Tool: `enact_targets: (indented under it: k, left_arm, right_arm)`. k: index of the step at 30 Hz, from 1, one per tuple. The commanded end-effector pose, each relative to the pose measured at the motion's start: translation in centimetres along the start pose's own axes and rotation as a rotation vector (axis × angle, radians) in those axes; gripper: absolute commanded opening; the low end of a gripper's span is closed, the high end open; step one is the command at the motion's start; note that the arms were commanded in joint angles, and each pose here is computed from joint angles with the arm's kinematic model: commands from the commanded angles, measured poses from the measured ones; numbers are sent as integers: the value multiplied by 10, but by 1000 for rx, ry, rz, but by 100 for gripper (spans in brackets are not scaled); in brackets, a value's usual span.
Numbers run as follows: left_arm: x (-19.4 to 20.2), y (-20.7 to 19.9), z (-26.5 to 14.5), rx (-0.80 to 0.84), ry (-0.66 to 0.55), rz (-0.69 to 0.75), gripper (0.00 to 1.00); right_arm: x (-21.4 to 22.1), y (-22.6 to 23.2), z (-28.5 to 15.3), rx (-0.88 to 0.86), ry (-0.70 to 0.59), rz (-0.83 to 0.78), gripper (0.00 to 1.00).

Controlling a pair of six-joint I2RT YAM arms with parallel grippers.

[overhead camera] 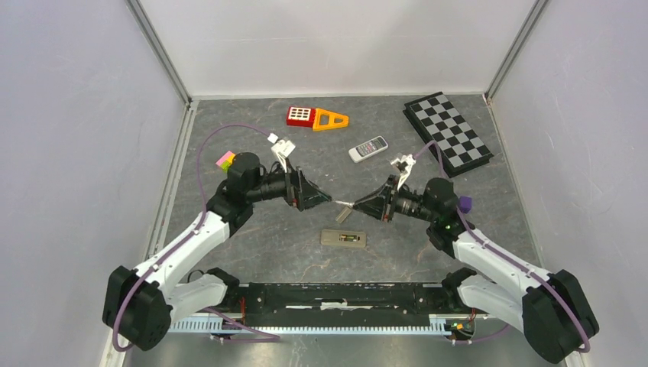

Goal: Unload the batteries from the remote control
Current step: Pick up the screwdriver from the center of the board.

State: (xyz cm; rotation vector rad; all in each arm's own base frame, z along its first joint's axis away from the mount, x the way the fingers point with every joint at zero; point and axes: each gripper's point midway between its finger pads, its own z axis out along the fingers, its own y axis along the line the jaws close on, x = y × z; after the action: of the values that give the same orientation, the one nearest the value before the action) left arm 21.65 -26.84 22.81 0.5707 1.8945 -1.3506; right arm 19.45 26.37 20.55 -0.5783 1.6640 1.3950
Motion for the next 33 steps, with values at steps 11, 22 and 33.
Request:
enact_targets:
  k: [11, 22, 33]
  left_arm:
    - [-34, 75, -47, -505, -255, -57, 100]
    - [13, 77, -33, -414, -118, -121, 100]
    - [9, 69, -27, -347, -138, -102, 100]
  right_arm:
    - [23, -59, -18, 419, 205, 141, 0]
    - [40, -5, -29, 147, 335, -57, 0]
    - [24, 75, -48, -236, 283, -266, 0]
